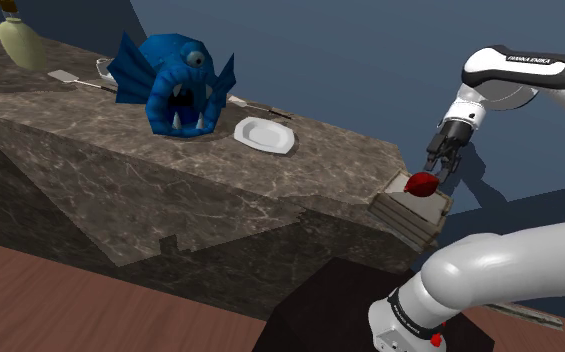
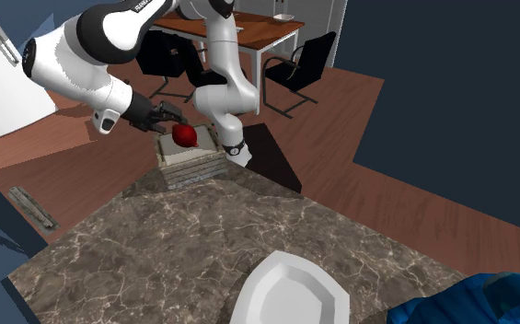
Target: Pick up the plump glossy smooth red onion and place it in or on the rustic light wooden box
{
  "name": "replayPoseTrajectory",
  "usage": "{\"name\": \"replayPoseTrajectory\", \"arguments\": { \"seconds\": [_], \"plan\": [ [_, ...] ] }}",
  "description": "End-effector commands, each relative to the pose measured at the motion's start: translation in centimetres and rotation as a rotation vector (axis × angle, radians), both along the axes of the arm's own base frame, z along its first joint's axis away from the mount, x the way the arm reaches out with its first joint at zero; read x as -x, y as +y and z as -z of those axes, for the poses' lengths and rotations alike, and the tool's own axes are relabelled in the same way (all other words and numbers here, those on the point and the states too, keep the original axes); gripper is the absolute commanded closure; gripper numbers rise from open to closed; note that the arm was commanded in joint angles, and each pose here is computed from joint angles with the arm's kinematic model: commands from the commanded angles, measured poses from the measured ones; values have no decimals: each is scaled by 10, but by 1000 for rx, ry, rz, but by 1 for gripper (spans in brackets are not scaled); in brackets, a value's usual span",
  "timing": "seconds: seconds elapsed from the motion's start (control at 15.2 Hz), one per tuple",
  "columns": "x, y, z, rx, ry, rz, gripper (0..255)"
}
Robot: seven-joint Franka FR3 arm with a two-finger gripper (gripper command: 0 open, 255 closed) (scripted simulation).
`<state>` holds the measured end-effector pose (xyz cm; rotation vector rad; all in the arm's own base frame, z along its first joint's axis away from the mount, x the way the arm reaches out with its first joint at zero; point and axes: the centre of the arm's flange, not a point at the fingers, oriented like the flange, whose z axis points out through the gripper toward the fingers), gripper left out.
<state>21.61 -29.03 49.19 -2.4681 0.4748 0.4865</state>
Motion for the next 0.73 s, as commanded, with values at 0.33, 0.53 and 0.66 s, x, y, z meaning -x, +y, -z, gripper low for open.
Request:
{"name": "replayPoseTrajectory", "arguments": {
  "seconds": [0.33,0.53,0.66],
  "plan": [
    [-10,-26,-33,0,0,0,0],
    [-10,-26,-33,0,0,0,0],
    [-10,-26,-33,0,0,0,0]
  ]
}}
